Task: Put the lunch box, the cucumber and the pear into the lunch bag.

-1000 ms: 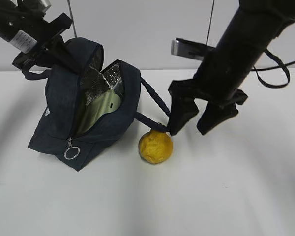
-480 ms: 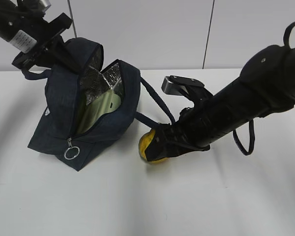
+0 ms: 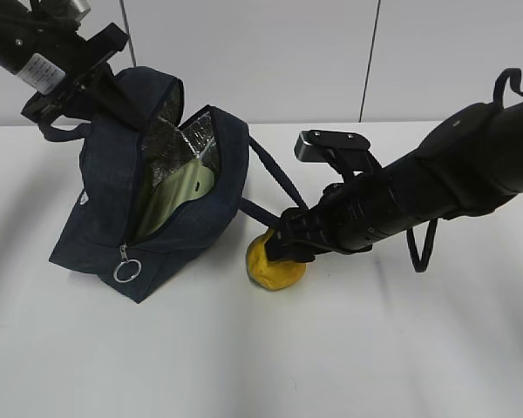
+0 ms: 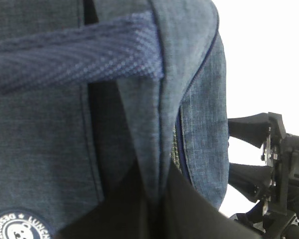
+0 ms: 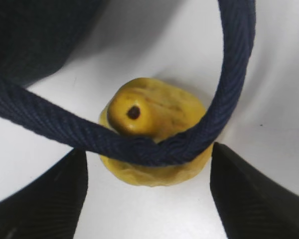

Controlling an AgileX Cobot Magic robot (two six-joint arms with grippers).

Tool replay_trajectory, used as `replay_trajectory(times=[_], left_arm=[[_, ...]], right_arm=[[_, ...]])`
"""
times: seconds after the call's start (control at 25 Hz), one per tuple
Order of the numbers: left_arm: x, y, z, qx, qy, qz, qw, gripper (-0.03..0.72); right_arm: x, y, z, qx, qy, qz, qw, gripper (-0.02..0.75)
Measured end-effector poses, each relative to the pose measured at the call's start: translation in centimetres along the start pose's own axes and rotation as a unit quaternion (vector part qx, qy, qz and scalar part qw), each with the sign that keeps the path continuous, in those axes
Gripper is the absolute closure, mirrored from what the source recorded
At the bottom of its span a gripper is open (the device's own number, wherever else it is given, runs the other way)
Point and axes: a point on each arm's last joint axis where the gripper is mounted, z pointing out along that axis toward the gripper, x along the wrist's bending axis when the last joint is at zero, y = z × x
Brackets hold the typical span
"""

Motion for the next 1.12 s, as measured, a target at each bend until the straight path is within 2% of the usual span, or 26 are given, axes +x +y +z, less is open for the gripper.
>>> replay_trajectory(times=[0.64,1.12], left_arm=[[0.0,0.0,0.0,0.001,0.002,0.001,1.000,0.688],[0.0,0.0,0.0,0.001,0.002,0.001,1.000,0.688]], right_arm=[[0.0,1.1,0.1,-0.064,0.003,-0.026,0.998,0.174],[-0.8,-0.1,2.1,-0.039,0.006,-0.007,0.999,0.174]])
